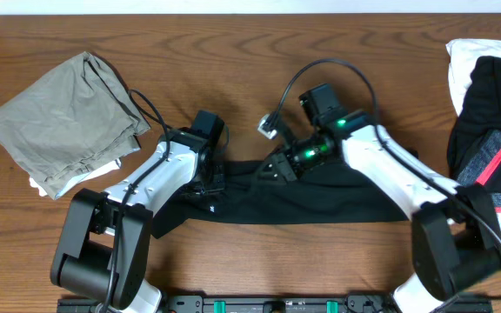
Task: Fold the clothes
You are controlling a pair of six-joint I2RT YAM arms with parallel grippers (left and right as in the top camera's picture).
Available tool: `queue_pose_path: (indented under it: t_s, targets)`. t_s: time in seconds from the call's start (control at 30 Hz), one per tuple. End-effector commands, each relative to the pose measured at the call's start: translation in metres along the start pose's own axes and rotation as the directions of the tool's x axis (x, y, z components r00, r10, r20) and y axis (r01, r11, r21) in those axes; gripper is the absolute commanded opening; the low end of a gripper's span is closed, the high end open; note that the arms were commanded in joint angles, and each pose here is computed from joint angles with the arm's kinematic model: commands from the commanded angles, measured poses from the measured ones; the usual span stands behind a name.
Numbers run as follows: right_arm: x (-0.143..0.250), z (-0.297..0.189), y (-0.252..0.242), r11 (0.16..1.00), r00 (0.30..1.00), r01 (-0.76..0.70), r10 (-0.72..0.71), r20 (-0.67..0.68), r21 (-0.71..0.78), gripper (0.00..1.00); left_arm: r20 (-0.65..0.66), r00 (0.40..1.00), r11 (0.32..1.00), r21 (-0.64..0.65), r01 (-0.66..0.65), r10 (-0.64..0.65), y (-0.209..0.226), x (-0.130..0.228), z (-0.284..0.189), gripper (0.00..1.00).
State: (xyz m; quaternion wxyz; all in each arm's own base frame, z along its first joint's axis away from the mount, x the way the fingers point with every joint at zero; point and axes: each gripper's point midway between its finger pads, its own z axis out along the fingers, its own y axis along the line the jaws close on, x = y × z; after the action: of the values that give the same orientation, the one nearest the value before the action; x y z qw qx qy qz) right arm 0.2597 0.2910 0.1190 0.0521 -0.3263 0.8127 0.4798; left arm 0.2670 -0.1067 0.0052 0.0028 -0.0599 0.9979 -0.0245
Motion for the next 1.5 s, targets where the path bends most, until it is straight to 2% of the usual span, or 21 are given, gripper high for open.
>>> queue_pose_path:
  t_s: [0.0,0.17,0.27,0.4,0.57,0.73,0.93,1.07,1.3,1.47]
  targets:
    - [0.006,0.016,0.004,0.998,0.999,-0.036,0.034,-0.032,-0.046,0.33,-0.034,0.999,0.999,-0.04,0.013,-0.014,0.008,0.006,0.011,0.33]
    - [0.009,0.026,-0.001,0.999,0.998,-0.036,0.035,-0.05,-0.031,0.34,-0.031,0.999,0.999,-0.039,0.013,-0.014,0.008,0.005,0.011,0.33]
    - [0.012,0.028,-0.013,0.998,0.996,-0.056,0.057,-0.062,0.026,0.34,-0.032,0.999,0.999,-0.039,0.013,-0.014,0.008,0.005,0.011,0.33]
    - [0.015,0.03,-0.026,0.995,0.995,-0.06,0.066,-0.073,0.082,0.4,-0.032,0.999,0.999,-0.039,0.013,-0.014,0.008,0.005,0.011,0.33]
    - [0.023,0.037,-0.036,0.991,0.99,-0.097,0.106,-0.097,0.09,0.41,-0.032,0.999,0.999,-0.039,0.013,-0.014,0.008,0.005,0.011,0.34]
    - [0.039,0.052,-0.056,0.978,0.97,-0.186,0.199,-0.14,0.099,0.41,-0.032,0.999,0.999,-0.039,0.013,-0.014,0.008,0.005,0.011,0.34]
    - [0.069,0.074,-0.086,0.93,0.91,-0.344,0.364,-0.201,0.128,0.41,-0.035,0.999,0.999,-0.04,0.013,-0.015,0.008,0.006,0.011,0.34]
    - [0.083,0.082,-0.099,0.906,0.879,-0.398,0.421,-0.225,0.142,0.4,-0.046,0.999,0.999,-0.047,0.012,-0.015,0.01,0.009,0.011,0.34]
    - [0.084,0.073,-0.108,0.888,0.864,-0.432,0.458,-0.208,0.158,0.35,-0.055,0.998,0.998,-0.069,0.008,-0.012,0.014,0.011,0.011,0.34]
    - [0.093,0.047,-0.131,0.835,0.825,-0.495,0.539,-0.173,0.241,0.32,-0.028,1.0,0.99,-0.143,0.005,-0.009,0.027,0.007,0.009,0.34]
